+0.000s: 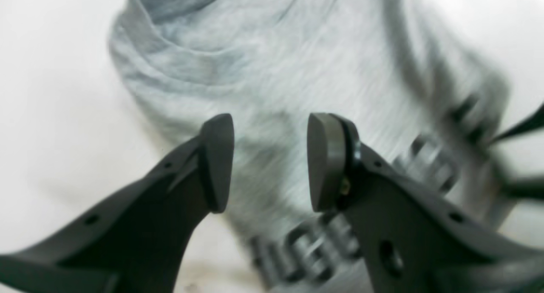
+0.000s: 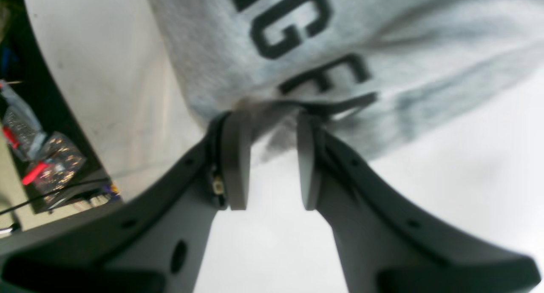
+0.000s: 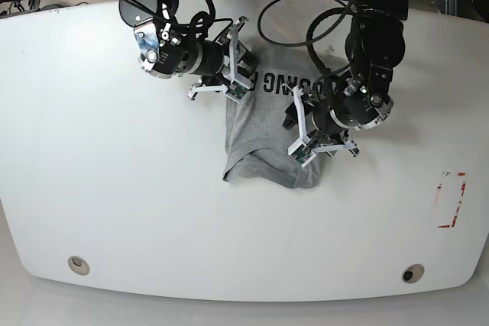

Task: Fold the T-shirt properly
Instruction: 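Carry the folded shirt with the left gripper to the table corner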

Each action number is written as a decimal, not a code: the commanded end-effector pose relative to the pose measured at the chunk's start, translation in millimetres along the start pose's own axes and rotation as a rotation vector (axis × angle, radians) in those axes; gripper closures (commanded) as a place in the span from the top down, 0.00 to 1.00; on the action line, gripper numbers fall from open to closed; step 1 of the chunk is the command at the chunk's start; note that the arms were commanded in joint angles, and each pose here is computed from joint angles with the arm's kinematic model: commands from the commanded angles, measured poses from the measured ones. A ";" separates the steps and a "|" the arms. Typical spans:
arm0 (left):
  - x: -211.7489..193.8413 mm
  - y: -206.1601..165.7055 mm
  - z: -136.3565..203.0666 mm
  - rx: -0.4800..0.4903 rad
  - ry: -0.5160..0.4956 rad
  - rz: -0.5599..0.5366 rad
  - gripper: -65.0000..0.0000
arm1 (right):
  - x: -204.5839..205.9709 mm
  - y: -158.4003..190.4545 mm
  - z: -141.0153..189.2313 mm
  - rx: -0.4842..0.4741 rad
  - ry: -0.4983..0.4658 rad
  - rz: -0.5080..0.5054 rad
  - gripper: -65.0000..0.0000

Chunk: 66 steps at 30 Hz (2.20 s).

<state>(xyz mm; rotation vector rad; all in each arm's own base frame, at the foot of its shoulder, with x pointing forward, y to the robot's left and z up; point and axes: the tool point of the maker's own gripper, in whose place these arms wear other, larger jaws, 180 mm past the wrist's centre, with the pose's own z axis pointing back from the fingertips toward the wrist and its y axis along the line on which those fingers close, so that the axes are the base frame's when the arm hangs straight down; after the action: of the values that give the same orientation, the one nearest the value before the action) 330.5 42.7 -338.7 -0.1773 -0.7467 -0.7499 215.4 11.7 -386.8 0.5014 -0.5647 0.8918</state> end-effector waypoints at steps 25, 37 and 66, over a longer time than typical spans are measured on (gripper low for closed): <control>-74.2 -30.8 -55.9 0.061 -0.009 0.397 0.62 | -53.0 -154.2 136.4 -0.515 -0.038 -0.296 0.27; -165.1 84.4 -4.3 0.247 0.089 0.441 0.63 | -58.4 -160.0 147.0 -0.547 -0.025 -0.317 0.27; -195.9 265.7 189.1 0.525 0.241 0.148 0.62 | -50.0 -159.0 146.5 -0.558 -0.114 -0.294 0.27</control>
<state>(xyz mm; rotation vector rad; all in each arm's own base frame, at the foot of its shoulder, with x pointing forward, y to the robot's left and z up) 290.8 421.3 -340.0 0.2705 -0.5968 -0.3573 276.5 -192.7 -352.2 0.1261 -0.7219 0.3851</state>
